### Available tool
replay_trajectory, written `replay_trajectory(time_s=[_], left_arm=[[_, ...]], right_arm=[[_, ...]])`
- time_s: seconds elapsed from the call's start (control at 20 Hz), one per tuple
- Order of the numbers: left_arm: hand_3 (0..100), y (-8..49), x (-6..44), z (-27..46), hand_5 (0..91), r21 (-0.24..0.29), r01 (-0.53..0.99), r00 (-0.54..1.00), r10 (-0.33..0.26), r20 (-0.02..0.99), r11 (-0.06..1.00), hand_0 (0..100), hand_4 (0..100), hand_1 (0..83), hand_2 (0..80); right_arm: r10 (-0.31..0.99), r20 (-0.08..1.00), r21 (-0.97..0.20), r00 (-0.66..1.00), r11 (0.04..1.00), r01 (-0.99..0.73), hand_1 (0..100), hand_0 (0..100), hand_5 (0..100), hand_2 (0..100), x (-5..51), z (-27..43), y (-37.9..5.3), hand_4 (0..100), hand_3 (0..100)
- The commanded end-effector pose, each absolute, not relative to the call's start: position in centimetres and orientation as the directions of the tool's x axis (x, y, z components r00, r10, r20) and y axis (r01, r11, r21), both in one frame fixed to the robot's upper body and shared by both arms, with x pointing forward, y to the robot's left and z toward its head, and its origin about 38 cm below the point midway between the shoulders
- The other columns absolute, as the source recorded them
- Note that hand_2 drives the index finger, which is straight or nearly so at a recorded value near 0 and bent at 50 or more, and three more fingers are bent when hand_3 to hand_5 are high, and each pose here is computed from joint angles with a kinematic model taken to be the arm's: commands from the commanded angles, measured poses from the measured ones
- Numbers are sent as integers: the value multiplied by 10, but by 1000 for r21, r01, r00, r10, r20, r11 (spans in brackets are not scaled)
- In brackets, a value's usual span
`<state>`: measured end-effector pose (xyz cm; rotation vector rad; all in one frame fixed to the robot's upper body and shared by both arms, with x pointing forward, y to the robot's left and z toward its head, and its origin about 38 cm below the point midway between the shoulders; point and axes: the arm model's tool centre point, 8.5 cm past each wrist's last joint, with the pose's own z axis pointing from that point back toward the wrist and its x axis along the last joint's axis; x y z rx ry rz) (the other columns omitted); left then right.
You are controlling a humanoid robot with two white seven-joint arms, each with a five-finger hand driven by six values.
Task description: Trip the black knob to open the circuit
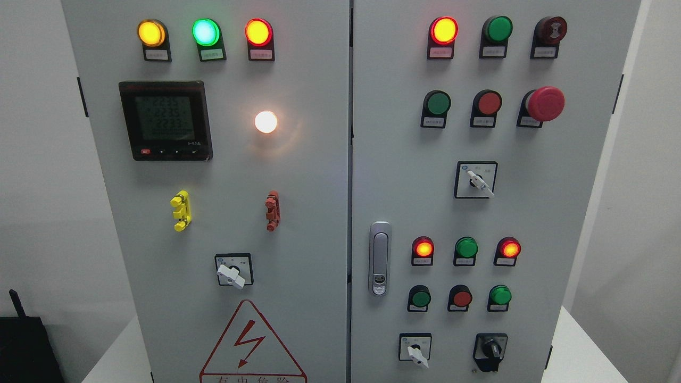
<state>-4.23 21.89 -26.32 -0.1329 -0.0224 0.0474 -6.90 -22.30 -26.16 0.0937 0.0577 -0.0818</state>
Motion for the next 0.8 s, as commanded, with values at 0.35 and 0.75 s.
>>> replay_trajectory(time_s=[0.35,0.75], left_arm=[[0,219,-43,-263,0,-134,-23,1000,26,18,991,120,0,389,0],[0,219,-43,-263,0,-134,-23,1000,26,18,991,120,0,389,0]], right_arm=[[-56,-57,97,997,993,62,69,0,0,0,-69,-262,-219,0,0],[-58,-24,97,998,993,60,70,0,0,0,-62,-262,-221,0,0]])
